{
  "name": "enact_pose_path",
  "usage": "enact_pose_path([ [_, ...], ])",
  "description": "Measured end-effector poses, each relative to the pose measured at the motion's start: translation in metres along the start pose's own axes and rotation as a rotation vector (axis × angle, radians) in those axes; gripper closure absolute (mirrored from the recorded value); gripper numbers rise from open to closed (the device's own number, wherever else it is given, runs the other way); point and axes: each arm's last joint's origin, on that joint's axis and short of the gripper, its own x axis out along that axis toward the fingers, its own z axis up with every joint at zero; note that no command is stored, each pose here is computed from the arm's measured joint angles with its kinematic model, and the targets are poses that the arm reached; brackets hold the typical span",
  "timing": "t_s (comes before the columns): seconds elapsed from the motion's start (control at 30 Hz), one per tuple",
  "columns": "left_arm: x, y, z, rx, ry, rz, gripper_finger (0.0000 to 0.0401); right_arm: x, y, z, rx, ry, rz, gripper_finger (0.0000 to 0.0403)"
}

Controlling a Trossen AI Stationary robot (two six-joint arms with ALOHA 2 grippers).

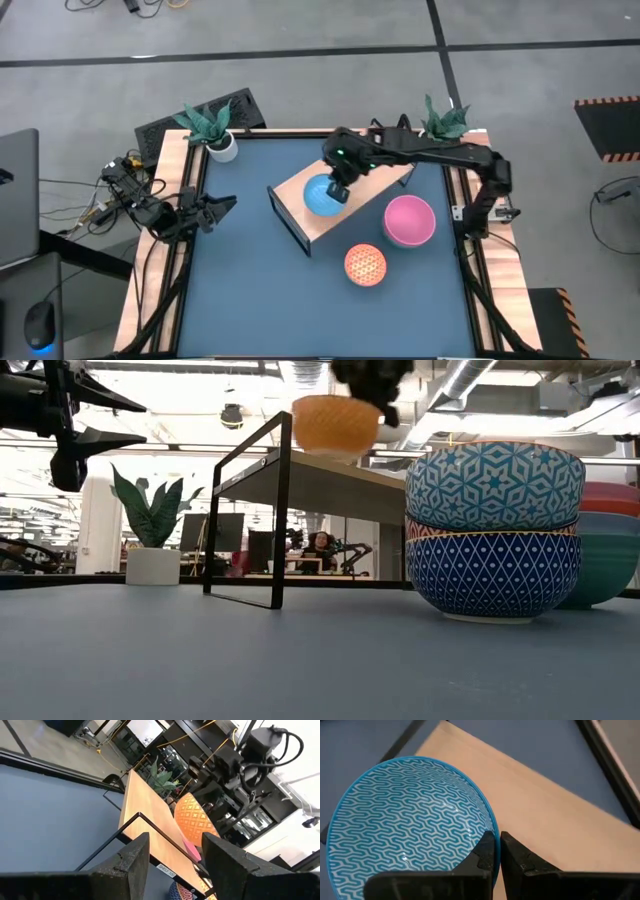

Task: Place and stack bowls onto a shelf
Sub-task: Put the blue patterned bowl on the shelf

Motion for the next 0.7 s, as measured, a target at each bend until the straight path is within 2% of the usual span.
enact_pose_path([
  [0.2, 0.000, 0.001, -0.001, 0.016, 0.005, 0.003, 0.0236, 0.017, -0.004, 0.016, -0.035, 0.014, 0.077, 0.0368],
  [0.4, 0.000, 0.001, -0.002, 0.019, 0.008, 0.006, 0.0236, 0.031, -0.009, 0.015, -0.047, 0.058, 0.090, 0.0367],
  [0.7, 0.000, 0.001, -0.002, 0.019, 0.008, 0.007, 0.0236, 0.042, -0.013, 0.019, -0.043, 0.038, 0.089, 0.0366],
])
